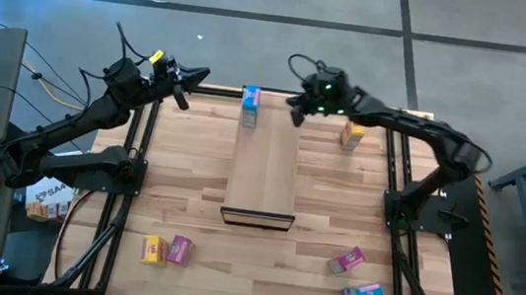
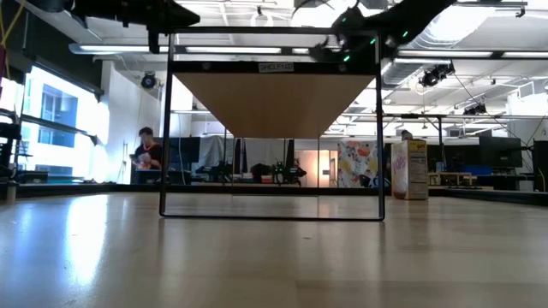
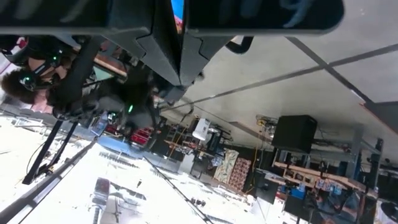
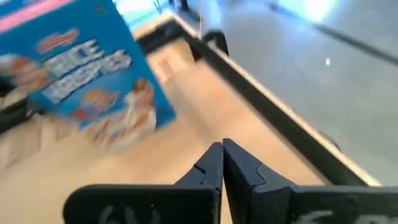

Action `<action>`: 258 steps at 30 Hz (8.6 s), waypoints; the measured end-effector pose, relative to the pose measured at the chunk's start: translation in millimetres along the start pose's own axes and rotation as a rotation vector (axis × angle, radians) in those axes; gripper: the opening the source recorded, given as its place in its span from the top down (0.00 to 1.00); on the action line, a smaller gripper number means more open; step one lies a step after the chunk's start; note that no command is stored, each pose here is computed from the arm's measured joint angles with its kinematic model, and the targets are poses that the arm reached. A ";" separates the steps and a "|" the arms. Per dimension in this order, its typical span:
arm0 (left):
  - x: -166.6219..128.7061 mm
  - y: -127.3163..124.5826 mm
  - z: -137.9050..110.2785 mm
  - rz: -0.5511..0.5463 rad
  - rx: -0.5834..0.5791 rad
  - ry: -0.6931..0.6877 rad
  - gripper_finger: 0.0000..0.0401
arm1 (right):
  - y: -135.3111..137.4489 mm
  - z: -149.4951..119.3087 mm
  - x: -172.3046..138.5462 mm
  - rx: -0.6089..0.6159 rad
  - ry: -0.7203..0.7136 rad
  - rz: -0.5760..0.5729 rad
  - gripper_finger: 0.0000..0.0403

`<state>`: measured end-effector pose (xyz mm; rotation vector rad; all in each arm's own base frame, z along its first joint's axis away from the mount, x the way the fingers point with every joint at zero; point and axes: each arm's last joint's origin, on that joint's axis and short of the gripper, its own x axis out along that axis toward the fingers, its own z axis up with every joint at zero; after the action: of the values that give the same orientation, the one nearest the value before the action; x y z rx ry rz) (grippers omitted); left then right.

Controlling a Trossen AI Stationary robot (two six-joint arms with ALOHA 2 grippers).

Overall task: Stack cereal on shelf
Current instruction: Put the top blue cereal box on the shelf, then put the blue cereal box on the shelf

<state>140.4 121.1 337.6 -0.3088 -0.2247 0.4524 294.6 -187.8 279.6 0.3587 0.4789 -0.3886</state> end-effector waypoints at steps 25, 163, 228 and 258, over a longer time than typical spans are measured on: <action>-0.2 -0.2 0.0 -0.001 -0.054 0.001 1.00 | 128.2 -44.8 -187.1 0.059 0.394 0.682 0.67; -0.2 -1.2 -0.2 -0.037 -0.026 0.014 1.00 | 93.0 63.1 -18.2 0.557 0.425 -0.392 0.77; -0.2 -1.1 -0.6 -0.038 -0.018 0.017 1.00 | 88.1 119.3 -68.2 0.377 0.211 -0.327 0.45; -0.1 -0.3 -0.3 -0.008 -0.028 0.005 1.00 | 93.0 -70.7 -33.9 0.835 -0.055 0.203 1.00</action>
<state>140.5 120.7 337.4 -0.3362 -0.2276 0.4413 281.3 -68.5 260.5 1.1918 0.2006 -0.3857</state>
